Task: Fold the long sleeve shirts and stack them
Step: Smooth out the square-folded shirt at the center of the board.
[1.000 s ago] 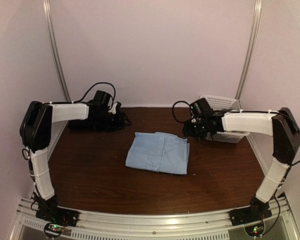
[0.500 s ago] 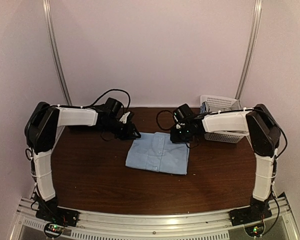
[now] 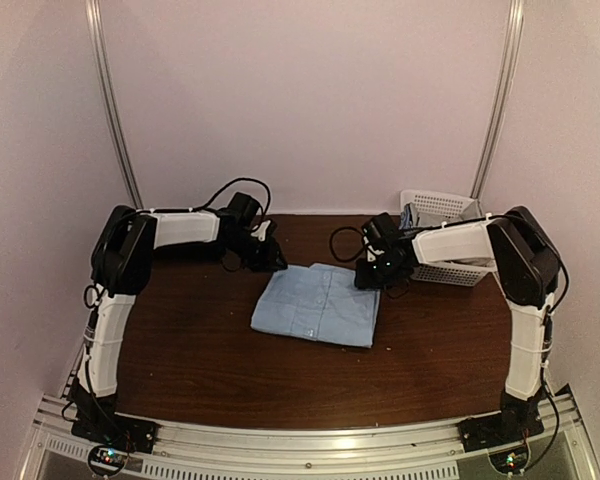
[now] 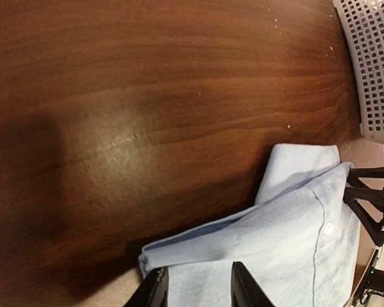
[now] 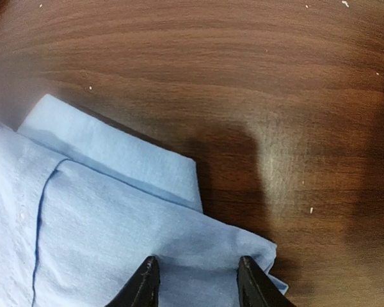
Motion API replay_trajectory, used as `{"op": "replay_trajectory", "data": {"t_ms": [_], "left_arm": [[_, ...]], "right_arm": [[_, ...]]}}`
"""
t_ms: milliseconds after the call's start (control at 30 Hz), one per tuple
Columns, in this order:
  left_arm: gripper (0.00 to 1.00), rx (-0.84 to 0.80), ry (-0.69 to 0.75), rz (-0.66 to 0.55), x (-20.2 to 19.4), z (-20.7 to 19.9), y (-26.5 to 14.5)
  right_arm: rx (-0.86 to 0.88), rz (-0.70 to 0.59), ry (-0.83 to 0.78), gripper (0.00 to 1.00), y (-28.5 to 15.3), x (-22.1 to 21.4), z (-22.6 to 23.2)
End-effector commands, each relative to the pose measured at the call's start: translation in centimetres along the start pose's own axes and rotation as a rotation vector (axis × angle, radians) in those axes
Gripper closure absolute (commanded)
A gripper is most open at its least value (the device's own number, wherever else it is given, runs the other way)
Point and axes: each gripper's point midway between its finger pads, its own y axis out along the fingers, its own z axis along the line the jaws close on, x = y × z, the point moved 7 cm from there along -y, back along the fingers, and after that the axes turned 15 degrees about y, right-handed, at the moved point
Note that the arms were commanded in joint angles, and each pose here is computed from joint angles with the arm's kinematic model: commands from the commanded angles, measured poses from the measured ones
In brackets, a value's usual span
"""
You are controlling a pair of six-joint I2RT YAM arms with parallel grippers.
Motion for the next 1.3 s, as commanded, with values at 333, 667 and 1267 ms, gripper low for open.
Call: {"op": "replay_trajectory", "data": {"t_ms": [333, 667, 1267], "left_arm": [[0.42, -0.004, 0.027, 0.031, -3.8, -0.6, -6.8], [0.38, 0.006, 0.032, 0.132, -7.6, -2.3, -4.6], [0.96, 0.002, -0.025, 0.175, -8.4, -4.5, -2.1]], "right_arm": [[0.045, -0.088, 0.002, 0.39, -7.4, -0.4, -1.0], [0.085, -0.071, -0.002, 0.36, -8.5, -2.1, -1.6], [0.129, -0.063, -0.02, 0.37, -8.3, -3.0, -0.8]]}}
